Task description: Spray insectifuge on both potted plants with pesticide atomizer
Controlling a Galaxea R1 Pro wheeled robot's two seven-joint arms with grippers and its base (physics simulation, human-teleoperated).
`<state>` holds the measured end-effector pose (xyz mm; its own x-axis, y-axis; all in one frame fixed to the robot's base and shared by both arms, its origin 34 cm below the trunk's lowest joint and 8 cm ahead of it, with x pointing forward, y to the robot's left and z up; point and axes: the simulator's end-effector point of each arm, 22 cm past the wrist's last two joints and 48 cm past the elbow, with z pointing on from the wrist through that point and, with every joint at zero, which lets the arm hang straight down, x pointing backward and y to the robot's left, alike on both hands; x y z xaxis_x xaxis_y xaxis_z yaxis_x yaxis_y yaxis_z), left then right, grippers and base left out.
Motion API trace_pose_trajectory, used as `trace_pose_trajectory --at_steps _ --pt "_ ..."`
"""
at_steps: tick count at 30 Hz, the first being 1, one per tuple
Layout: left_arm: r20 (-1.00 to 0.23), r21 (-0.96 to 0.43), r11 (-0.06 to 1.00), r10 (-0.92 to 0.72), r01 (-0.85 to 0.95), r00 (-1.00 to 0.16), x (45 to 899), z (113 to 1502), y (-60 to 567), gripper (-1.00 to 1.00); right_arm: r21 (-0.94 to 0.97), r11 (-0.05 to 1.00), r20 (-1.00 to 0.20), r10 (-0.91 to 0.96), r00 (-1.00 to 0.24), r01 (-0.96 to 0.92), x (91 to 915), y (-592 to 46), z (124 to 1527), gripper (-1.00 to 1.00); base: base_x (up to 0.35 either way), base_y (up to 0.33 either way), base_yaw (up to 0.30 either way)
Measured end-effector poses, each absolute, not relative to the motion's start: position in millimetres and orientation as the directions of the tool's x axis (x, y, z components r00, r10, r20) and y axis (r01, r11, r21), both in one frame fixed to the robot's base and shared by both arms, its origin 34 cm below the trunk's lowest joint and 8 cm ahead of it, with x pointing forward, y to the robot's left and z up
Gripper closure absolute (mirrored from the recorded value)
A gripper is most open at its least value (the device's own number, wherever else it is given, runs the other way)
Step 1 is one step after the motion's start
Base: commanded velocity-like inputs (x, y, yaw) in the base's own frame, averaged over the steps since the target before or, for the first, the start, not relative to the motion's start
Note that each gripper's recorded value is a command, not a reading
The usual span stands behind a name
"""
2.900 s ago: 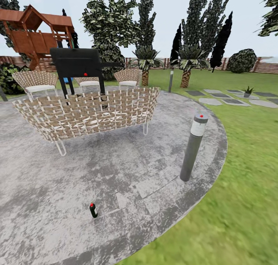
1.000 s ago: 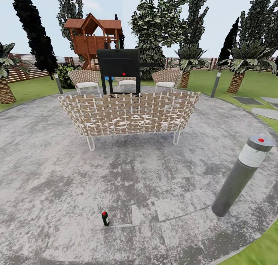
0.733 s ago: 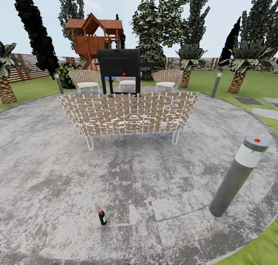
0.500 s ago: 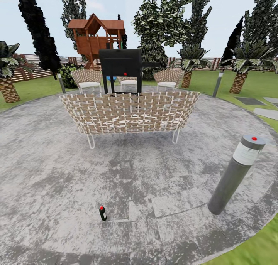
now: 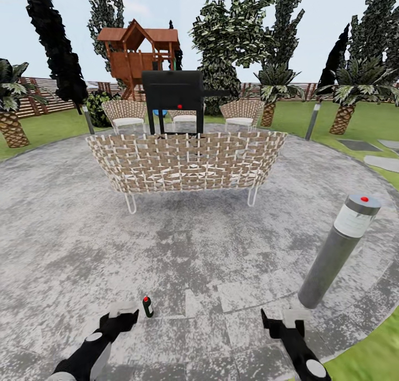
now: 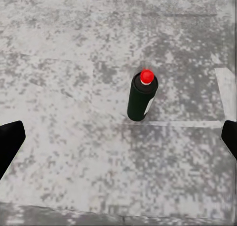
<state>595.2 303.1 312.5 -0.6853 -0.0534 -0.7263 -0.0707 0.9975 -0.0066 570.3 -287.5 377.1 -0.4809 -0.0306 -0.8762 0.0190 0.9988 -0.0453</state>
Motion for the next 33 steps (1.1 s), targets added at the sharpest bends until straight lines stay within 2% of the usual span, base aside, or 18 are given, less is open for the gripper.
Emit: trace_pose_trajectory --at_steps 8,23,33 --pt "-0.717 -0.014 0.998 -0.051 -0.059 -0.695 596 312 300 -1.00 -0.050 0.999 -0.857 -0.035 -0.513 0.014 605 -288 392 -1.00 0.013 0.000 0.000" --pt "-0.717 -0.011 0.998 -0.051 -0.061 -0.695 596 313 303 -1.00 -0.072 0.997 -0.857 -0.057 -0.512 0.010 607 -295 395 -1.00 0.279 0.000 0.000" --pt "-0.722 -0.014 0.998 -0.053 -0.062 -0.690 597 314 302 -1.00 -0.072 0.997 -0.857 -0.056 -0.512 0.011 607 -295 395 -1.00 0.054 0.000 0.000"
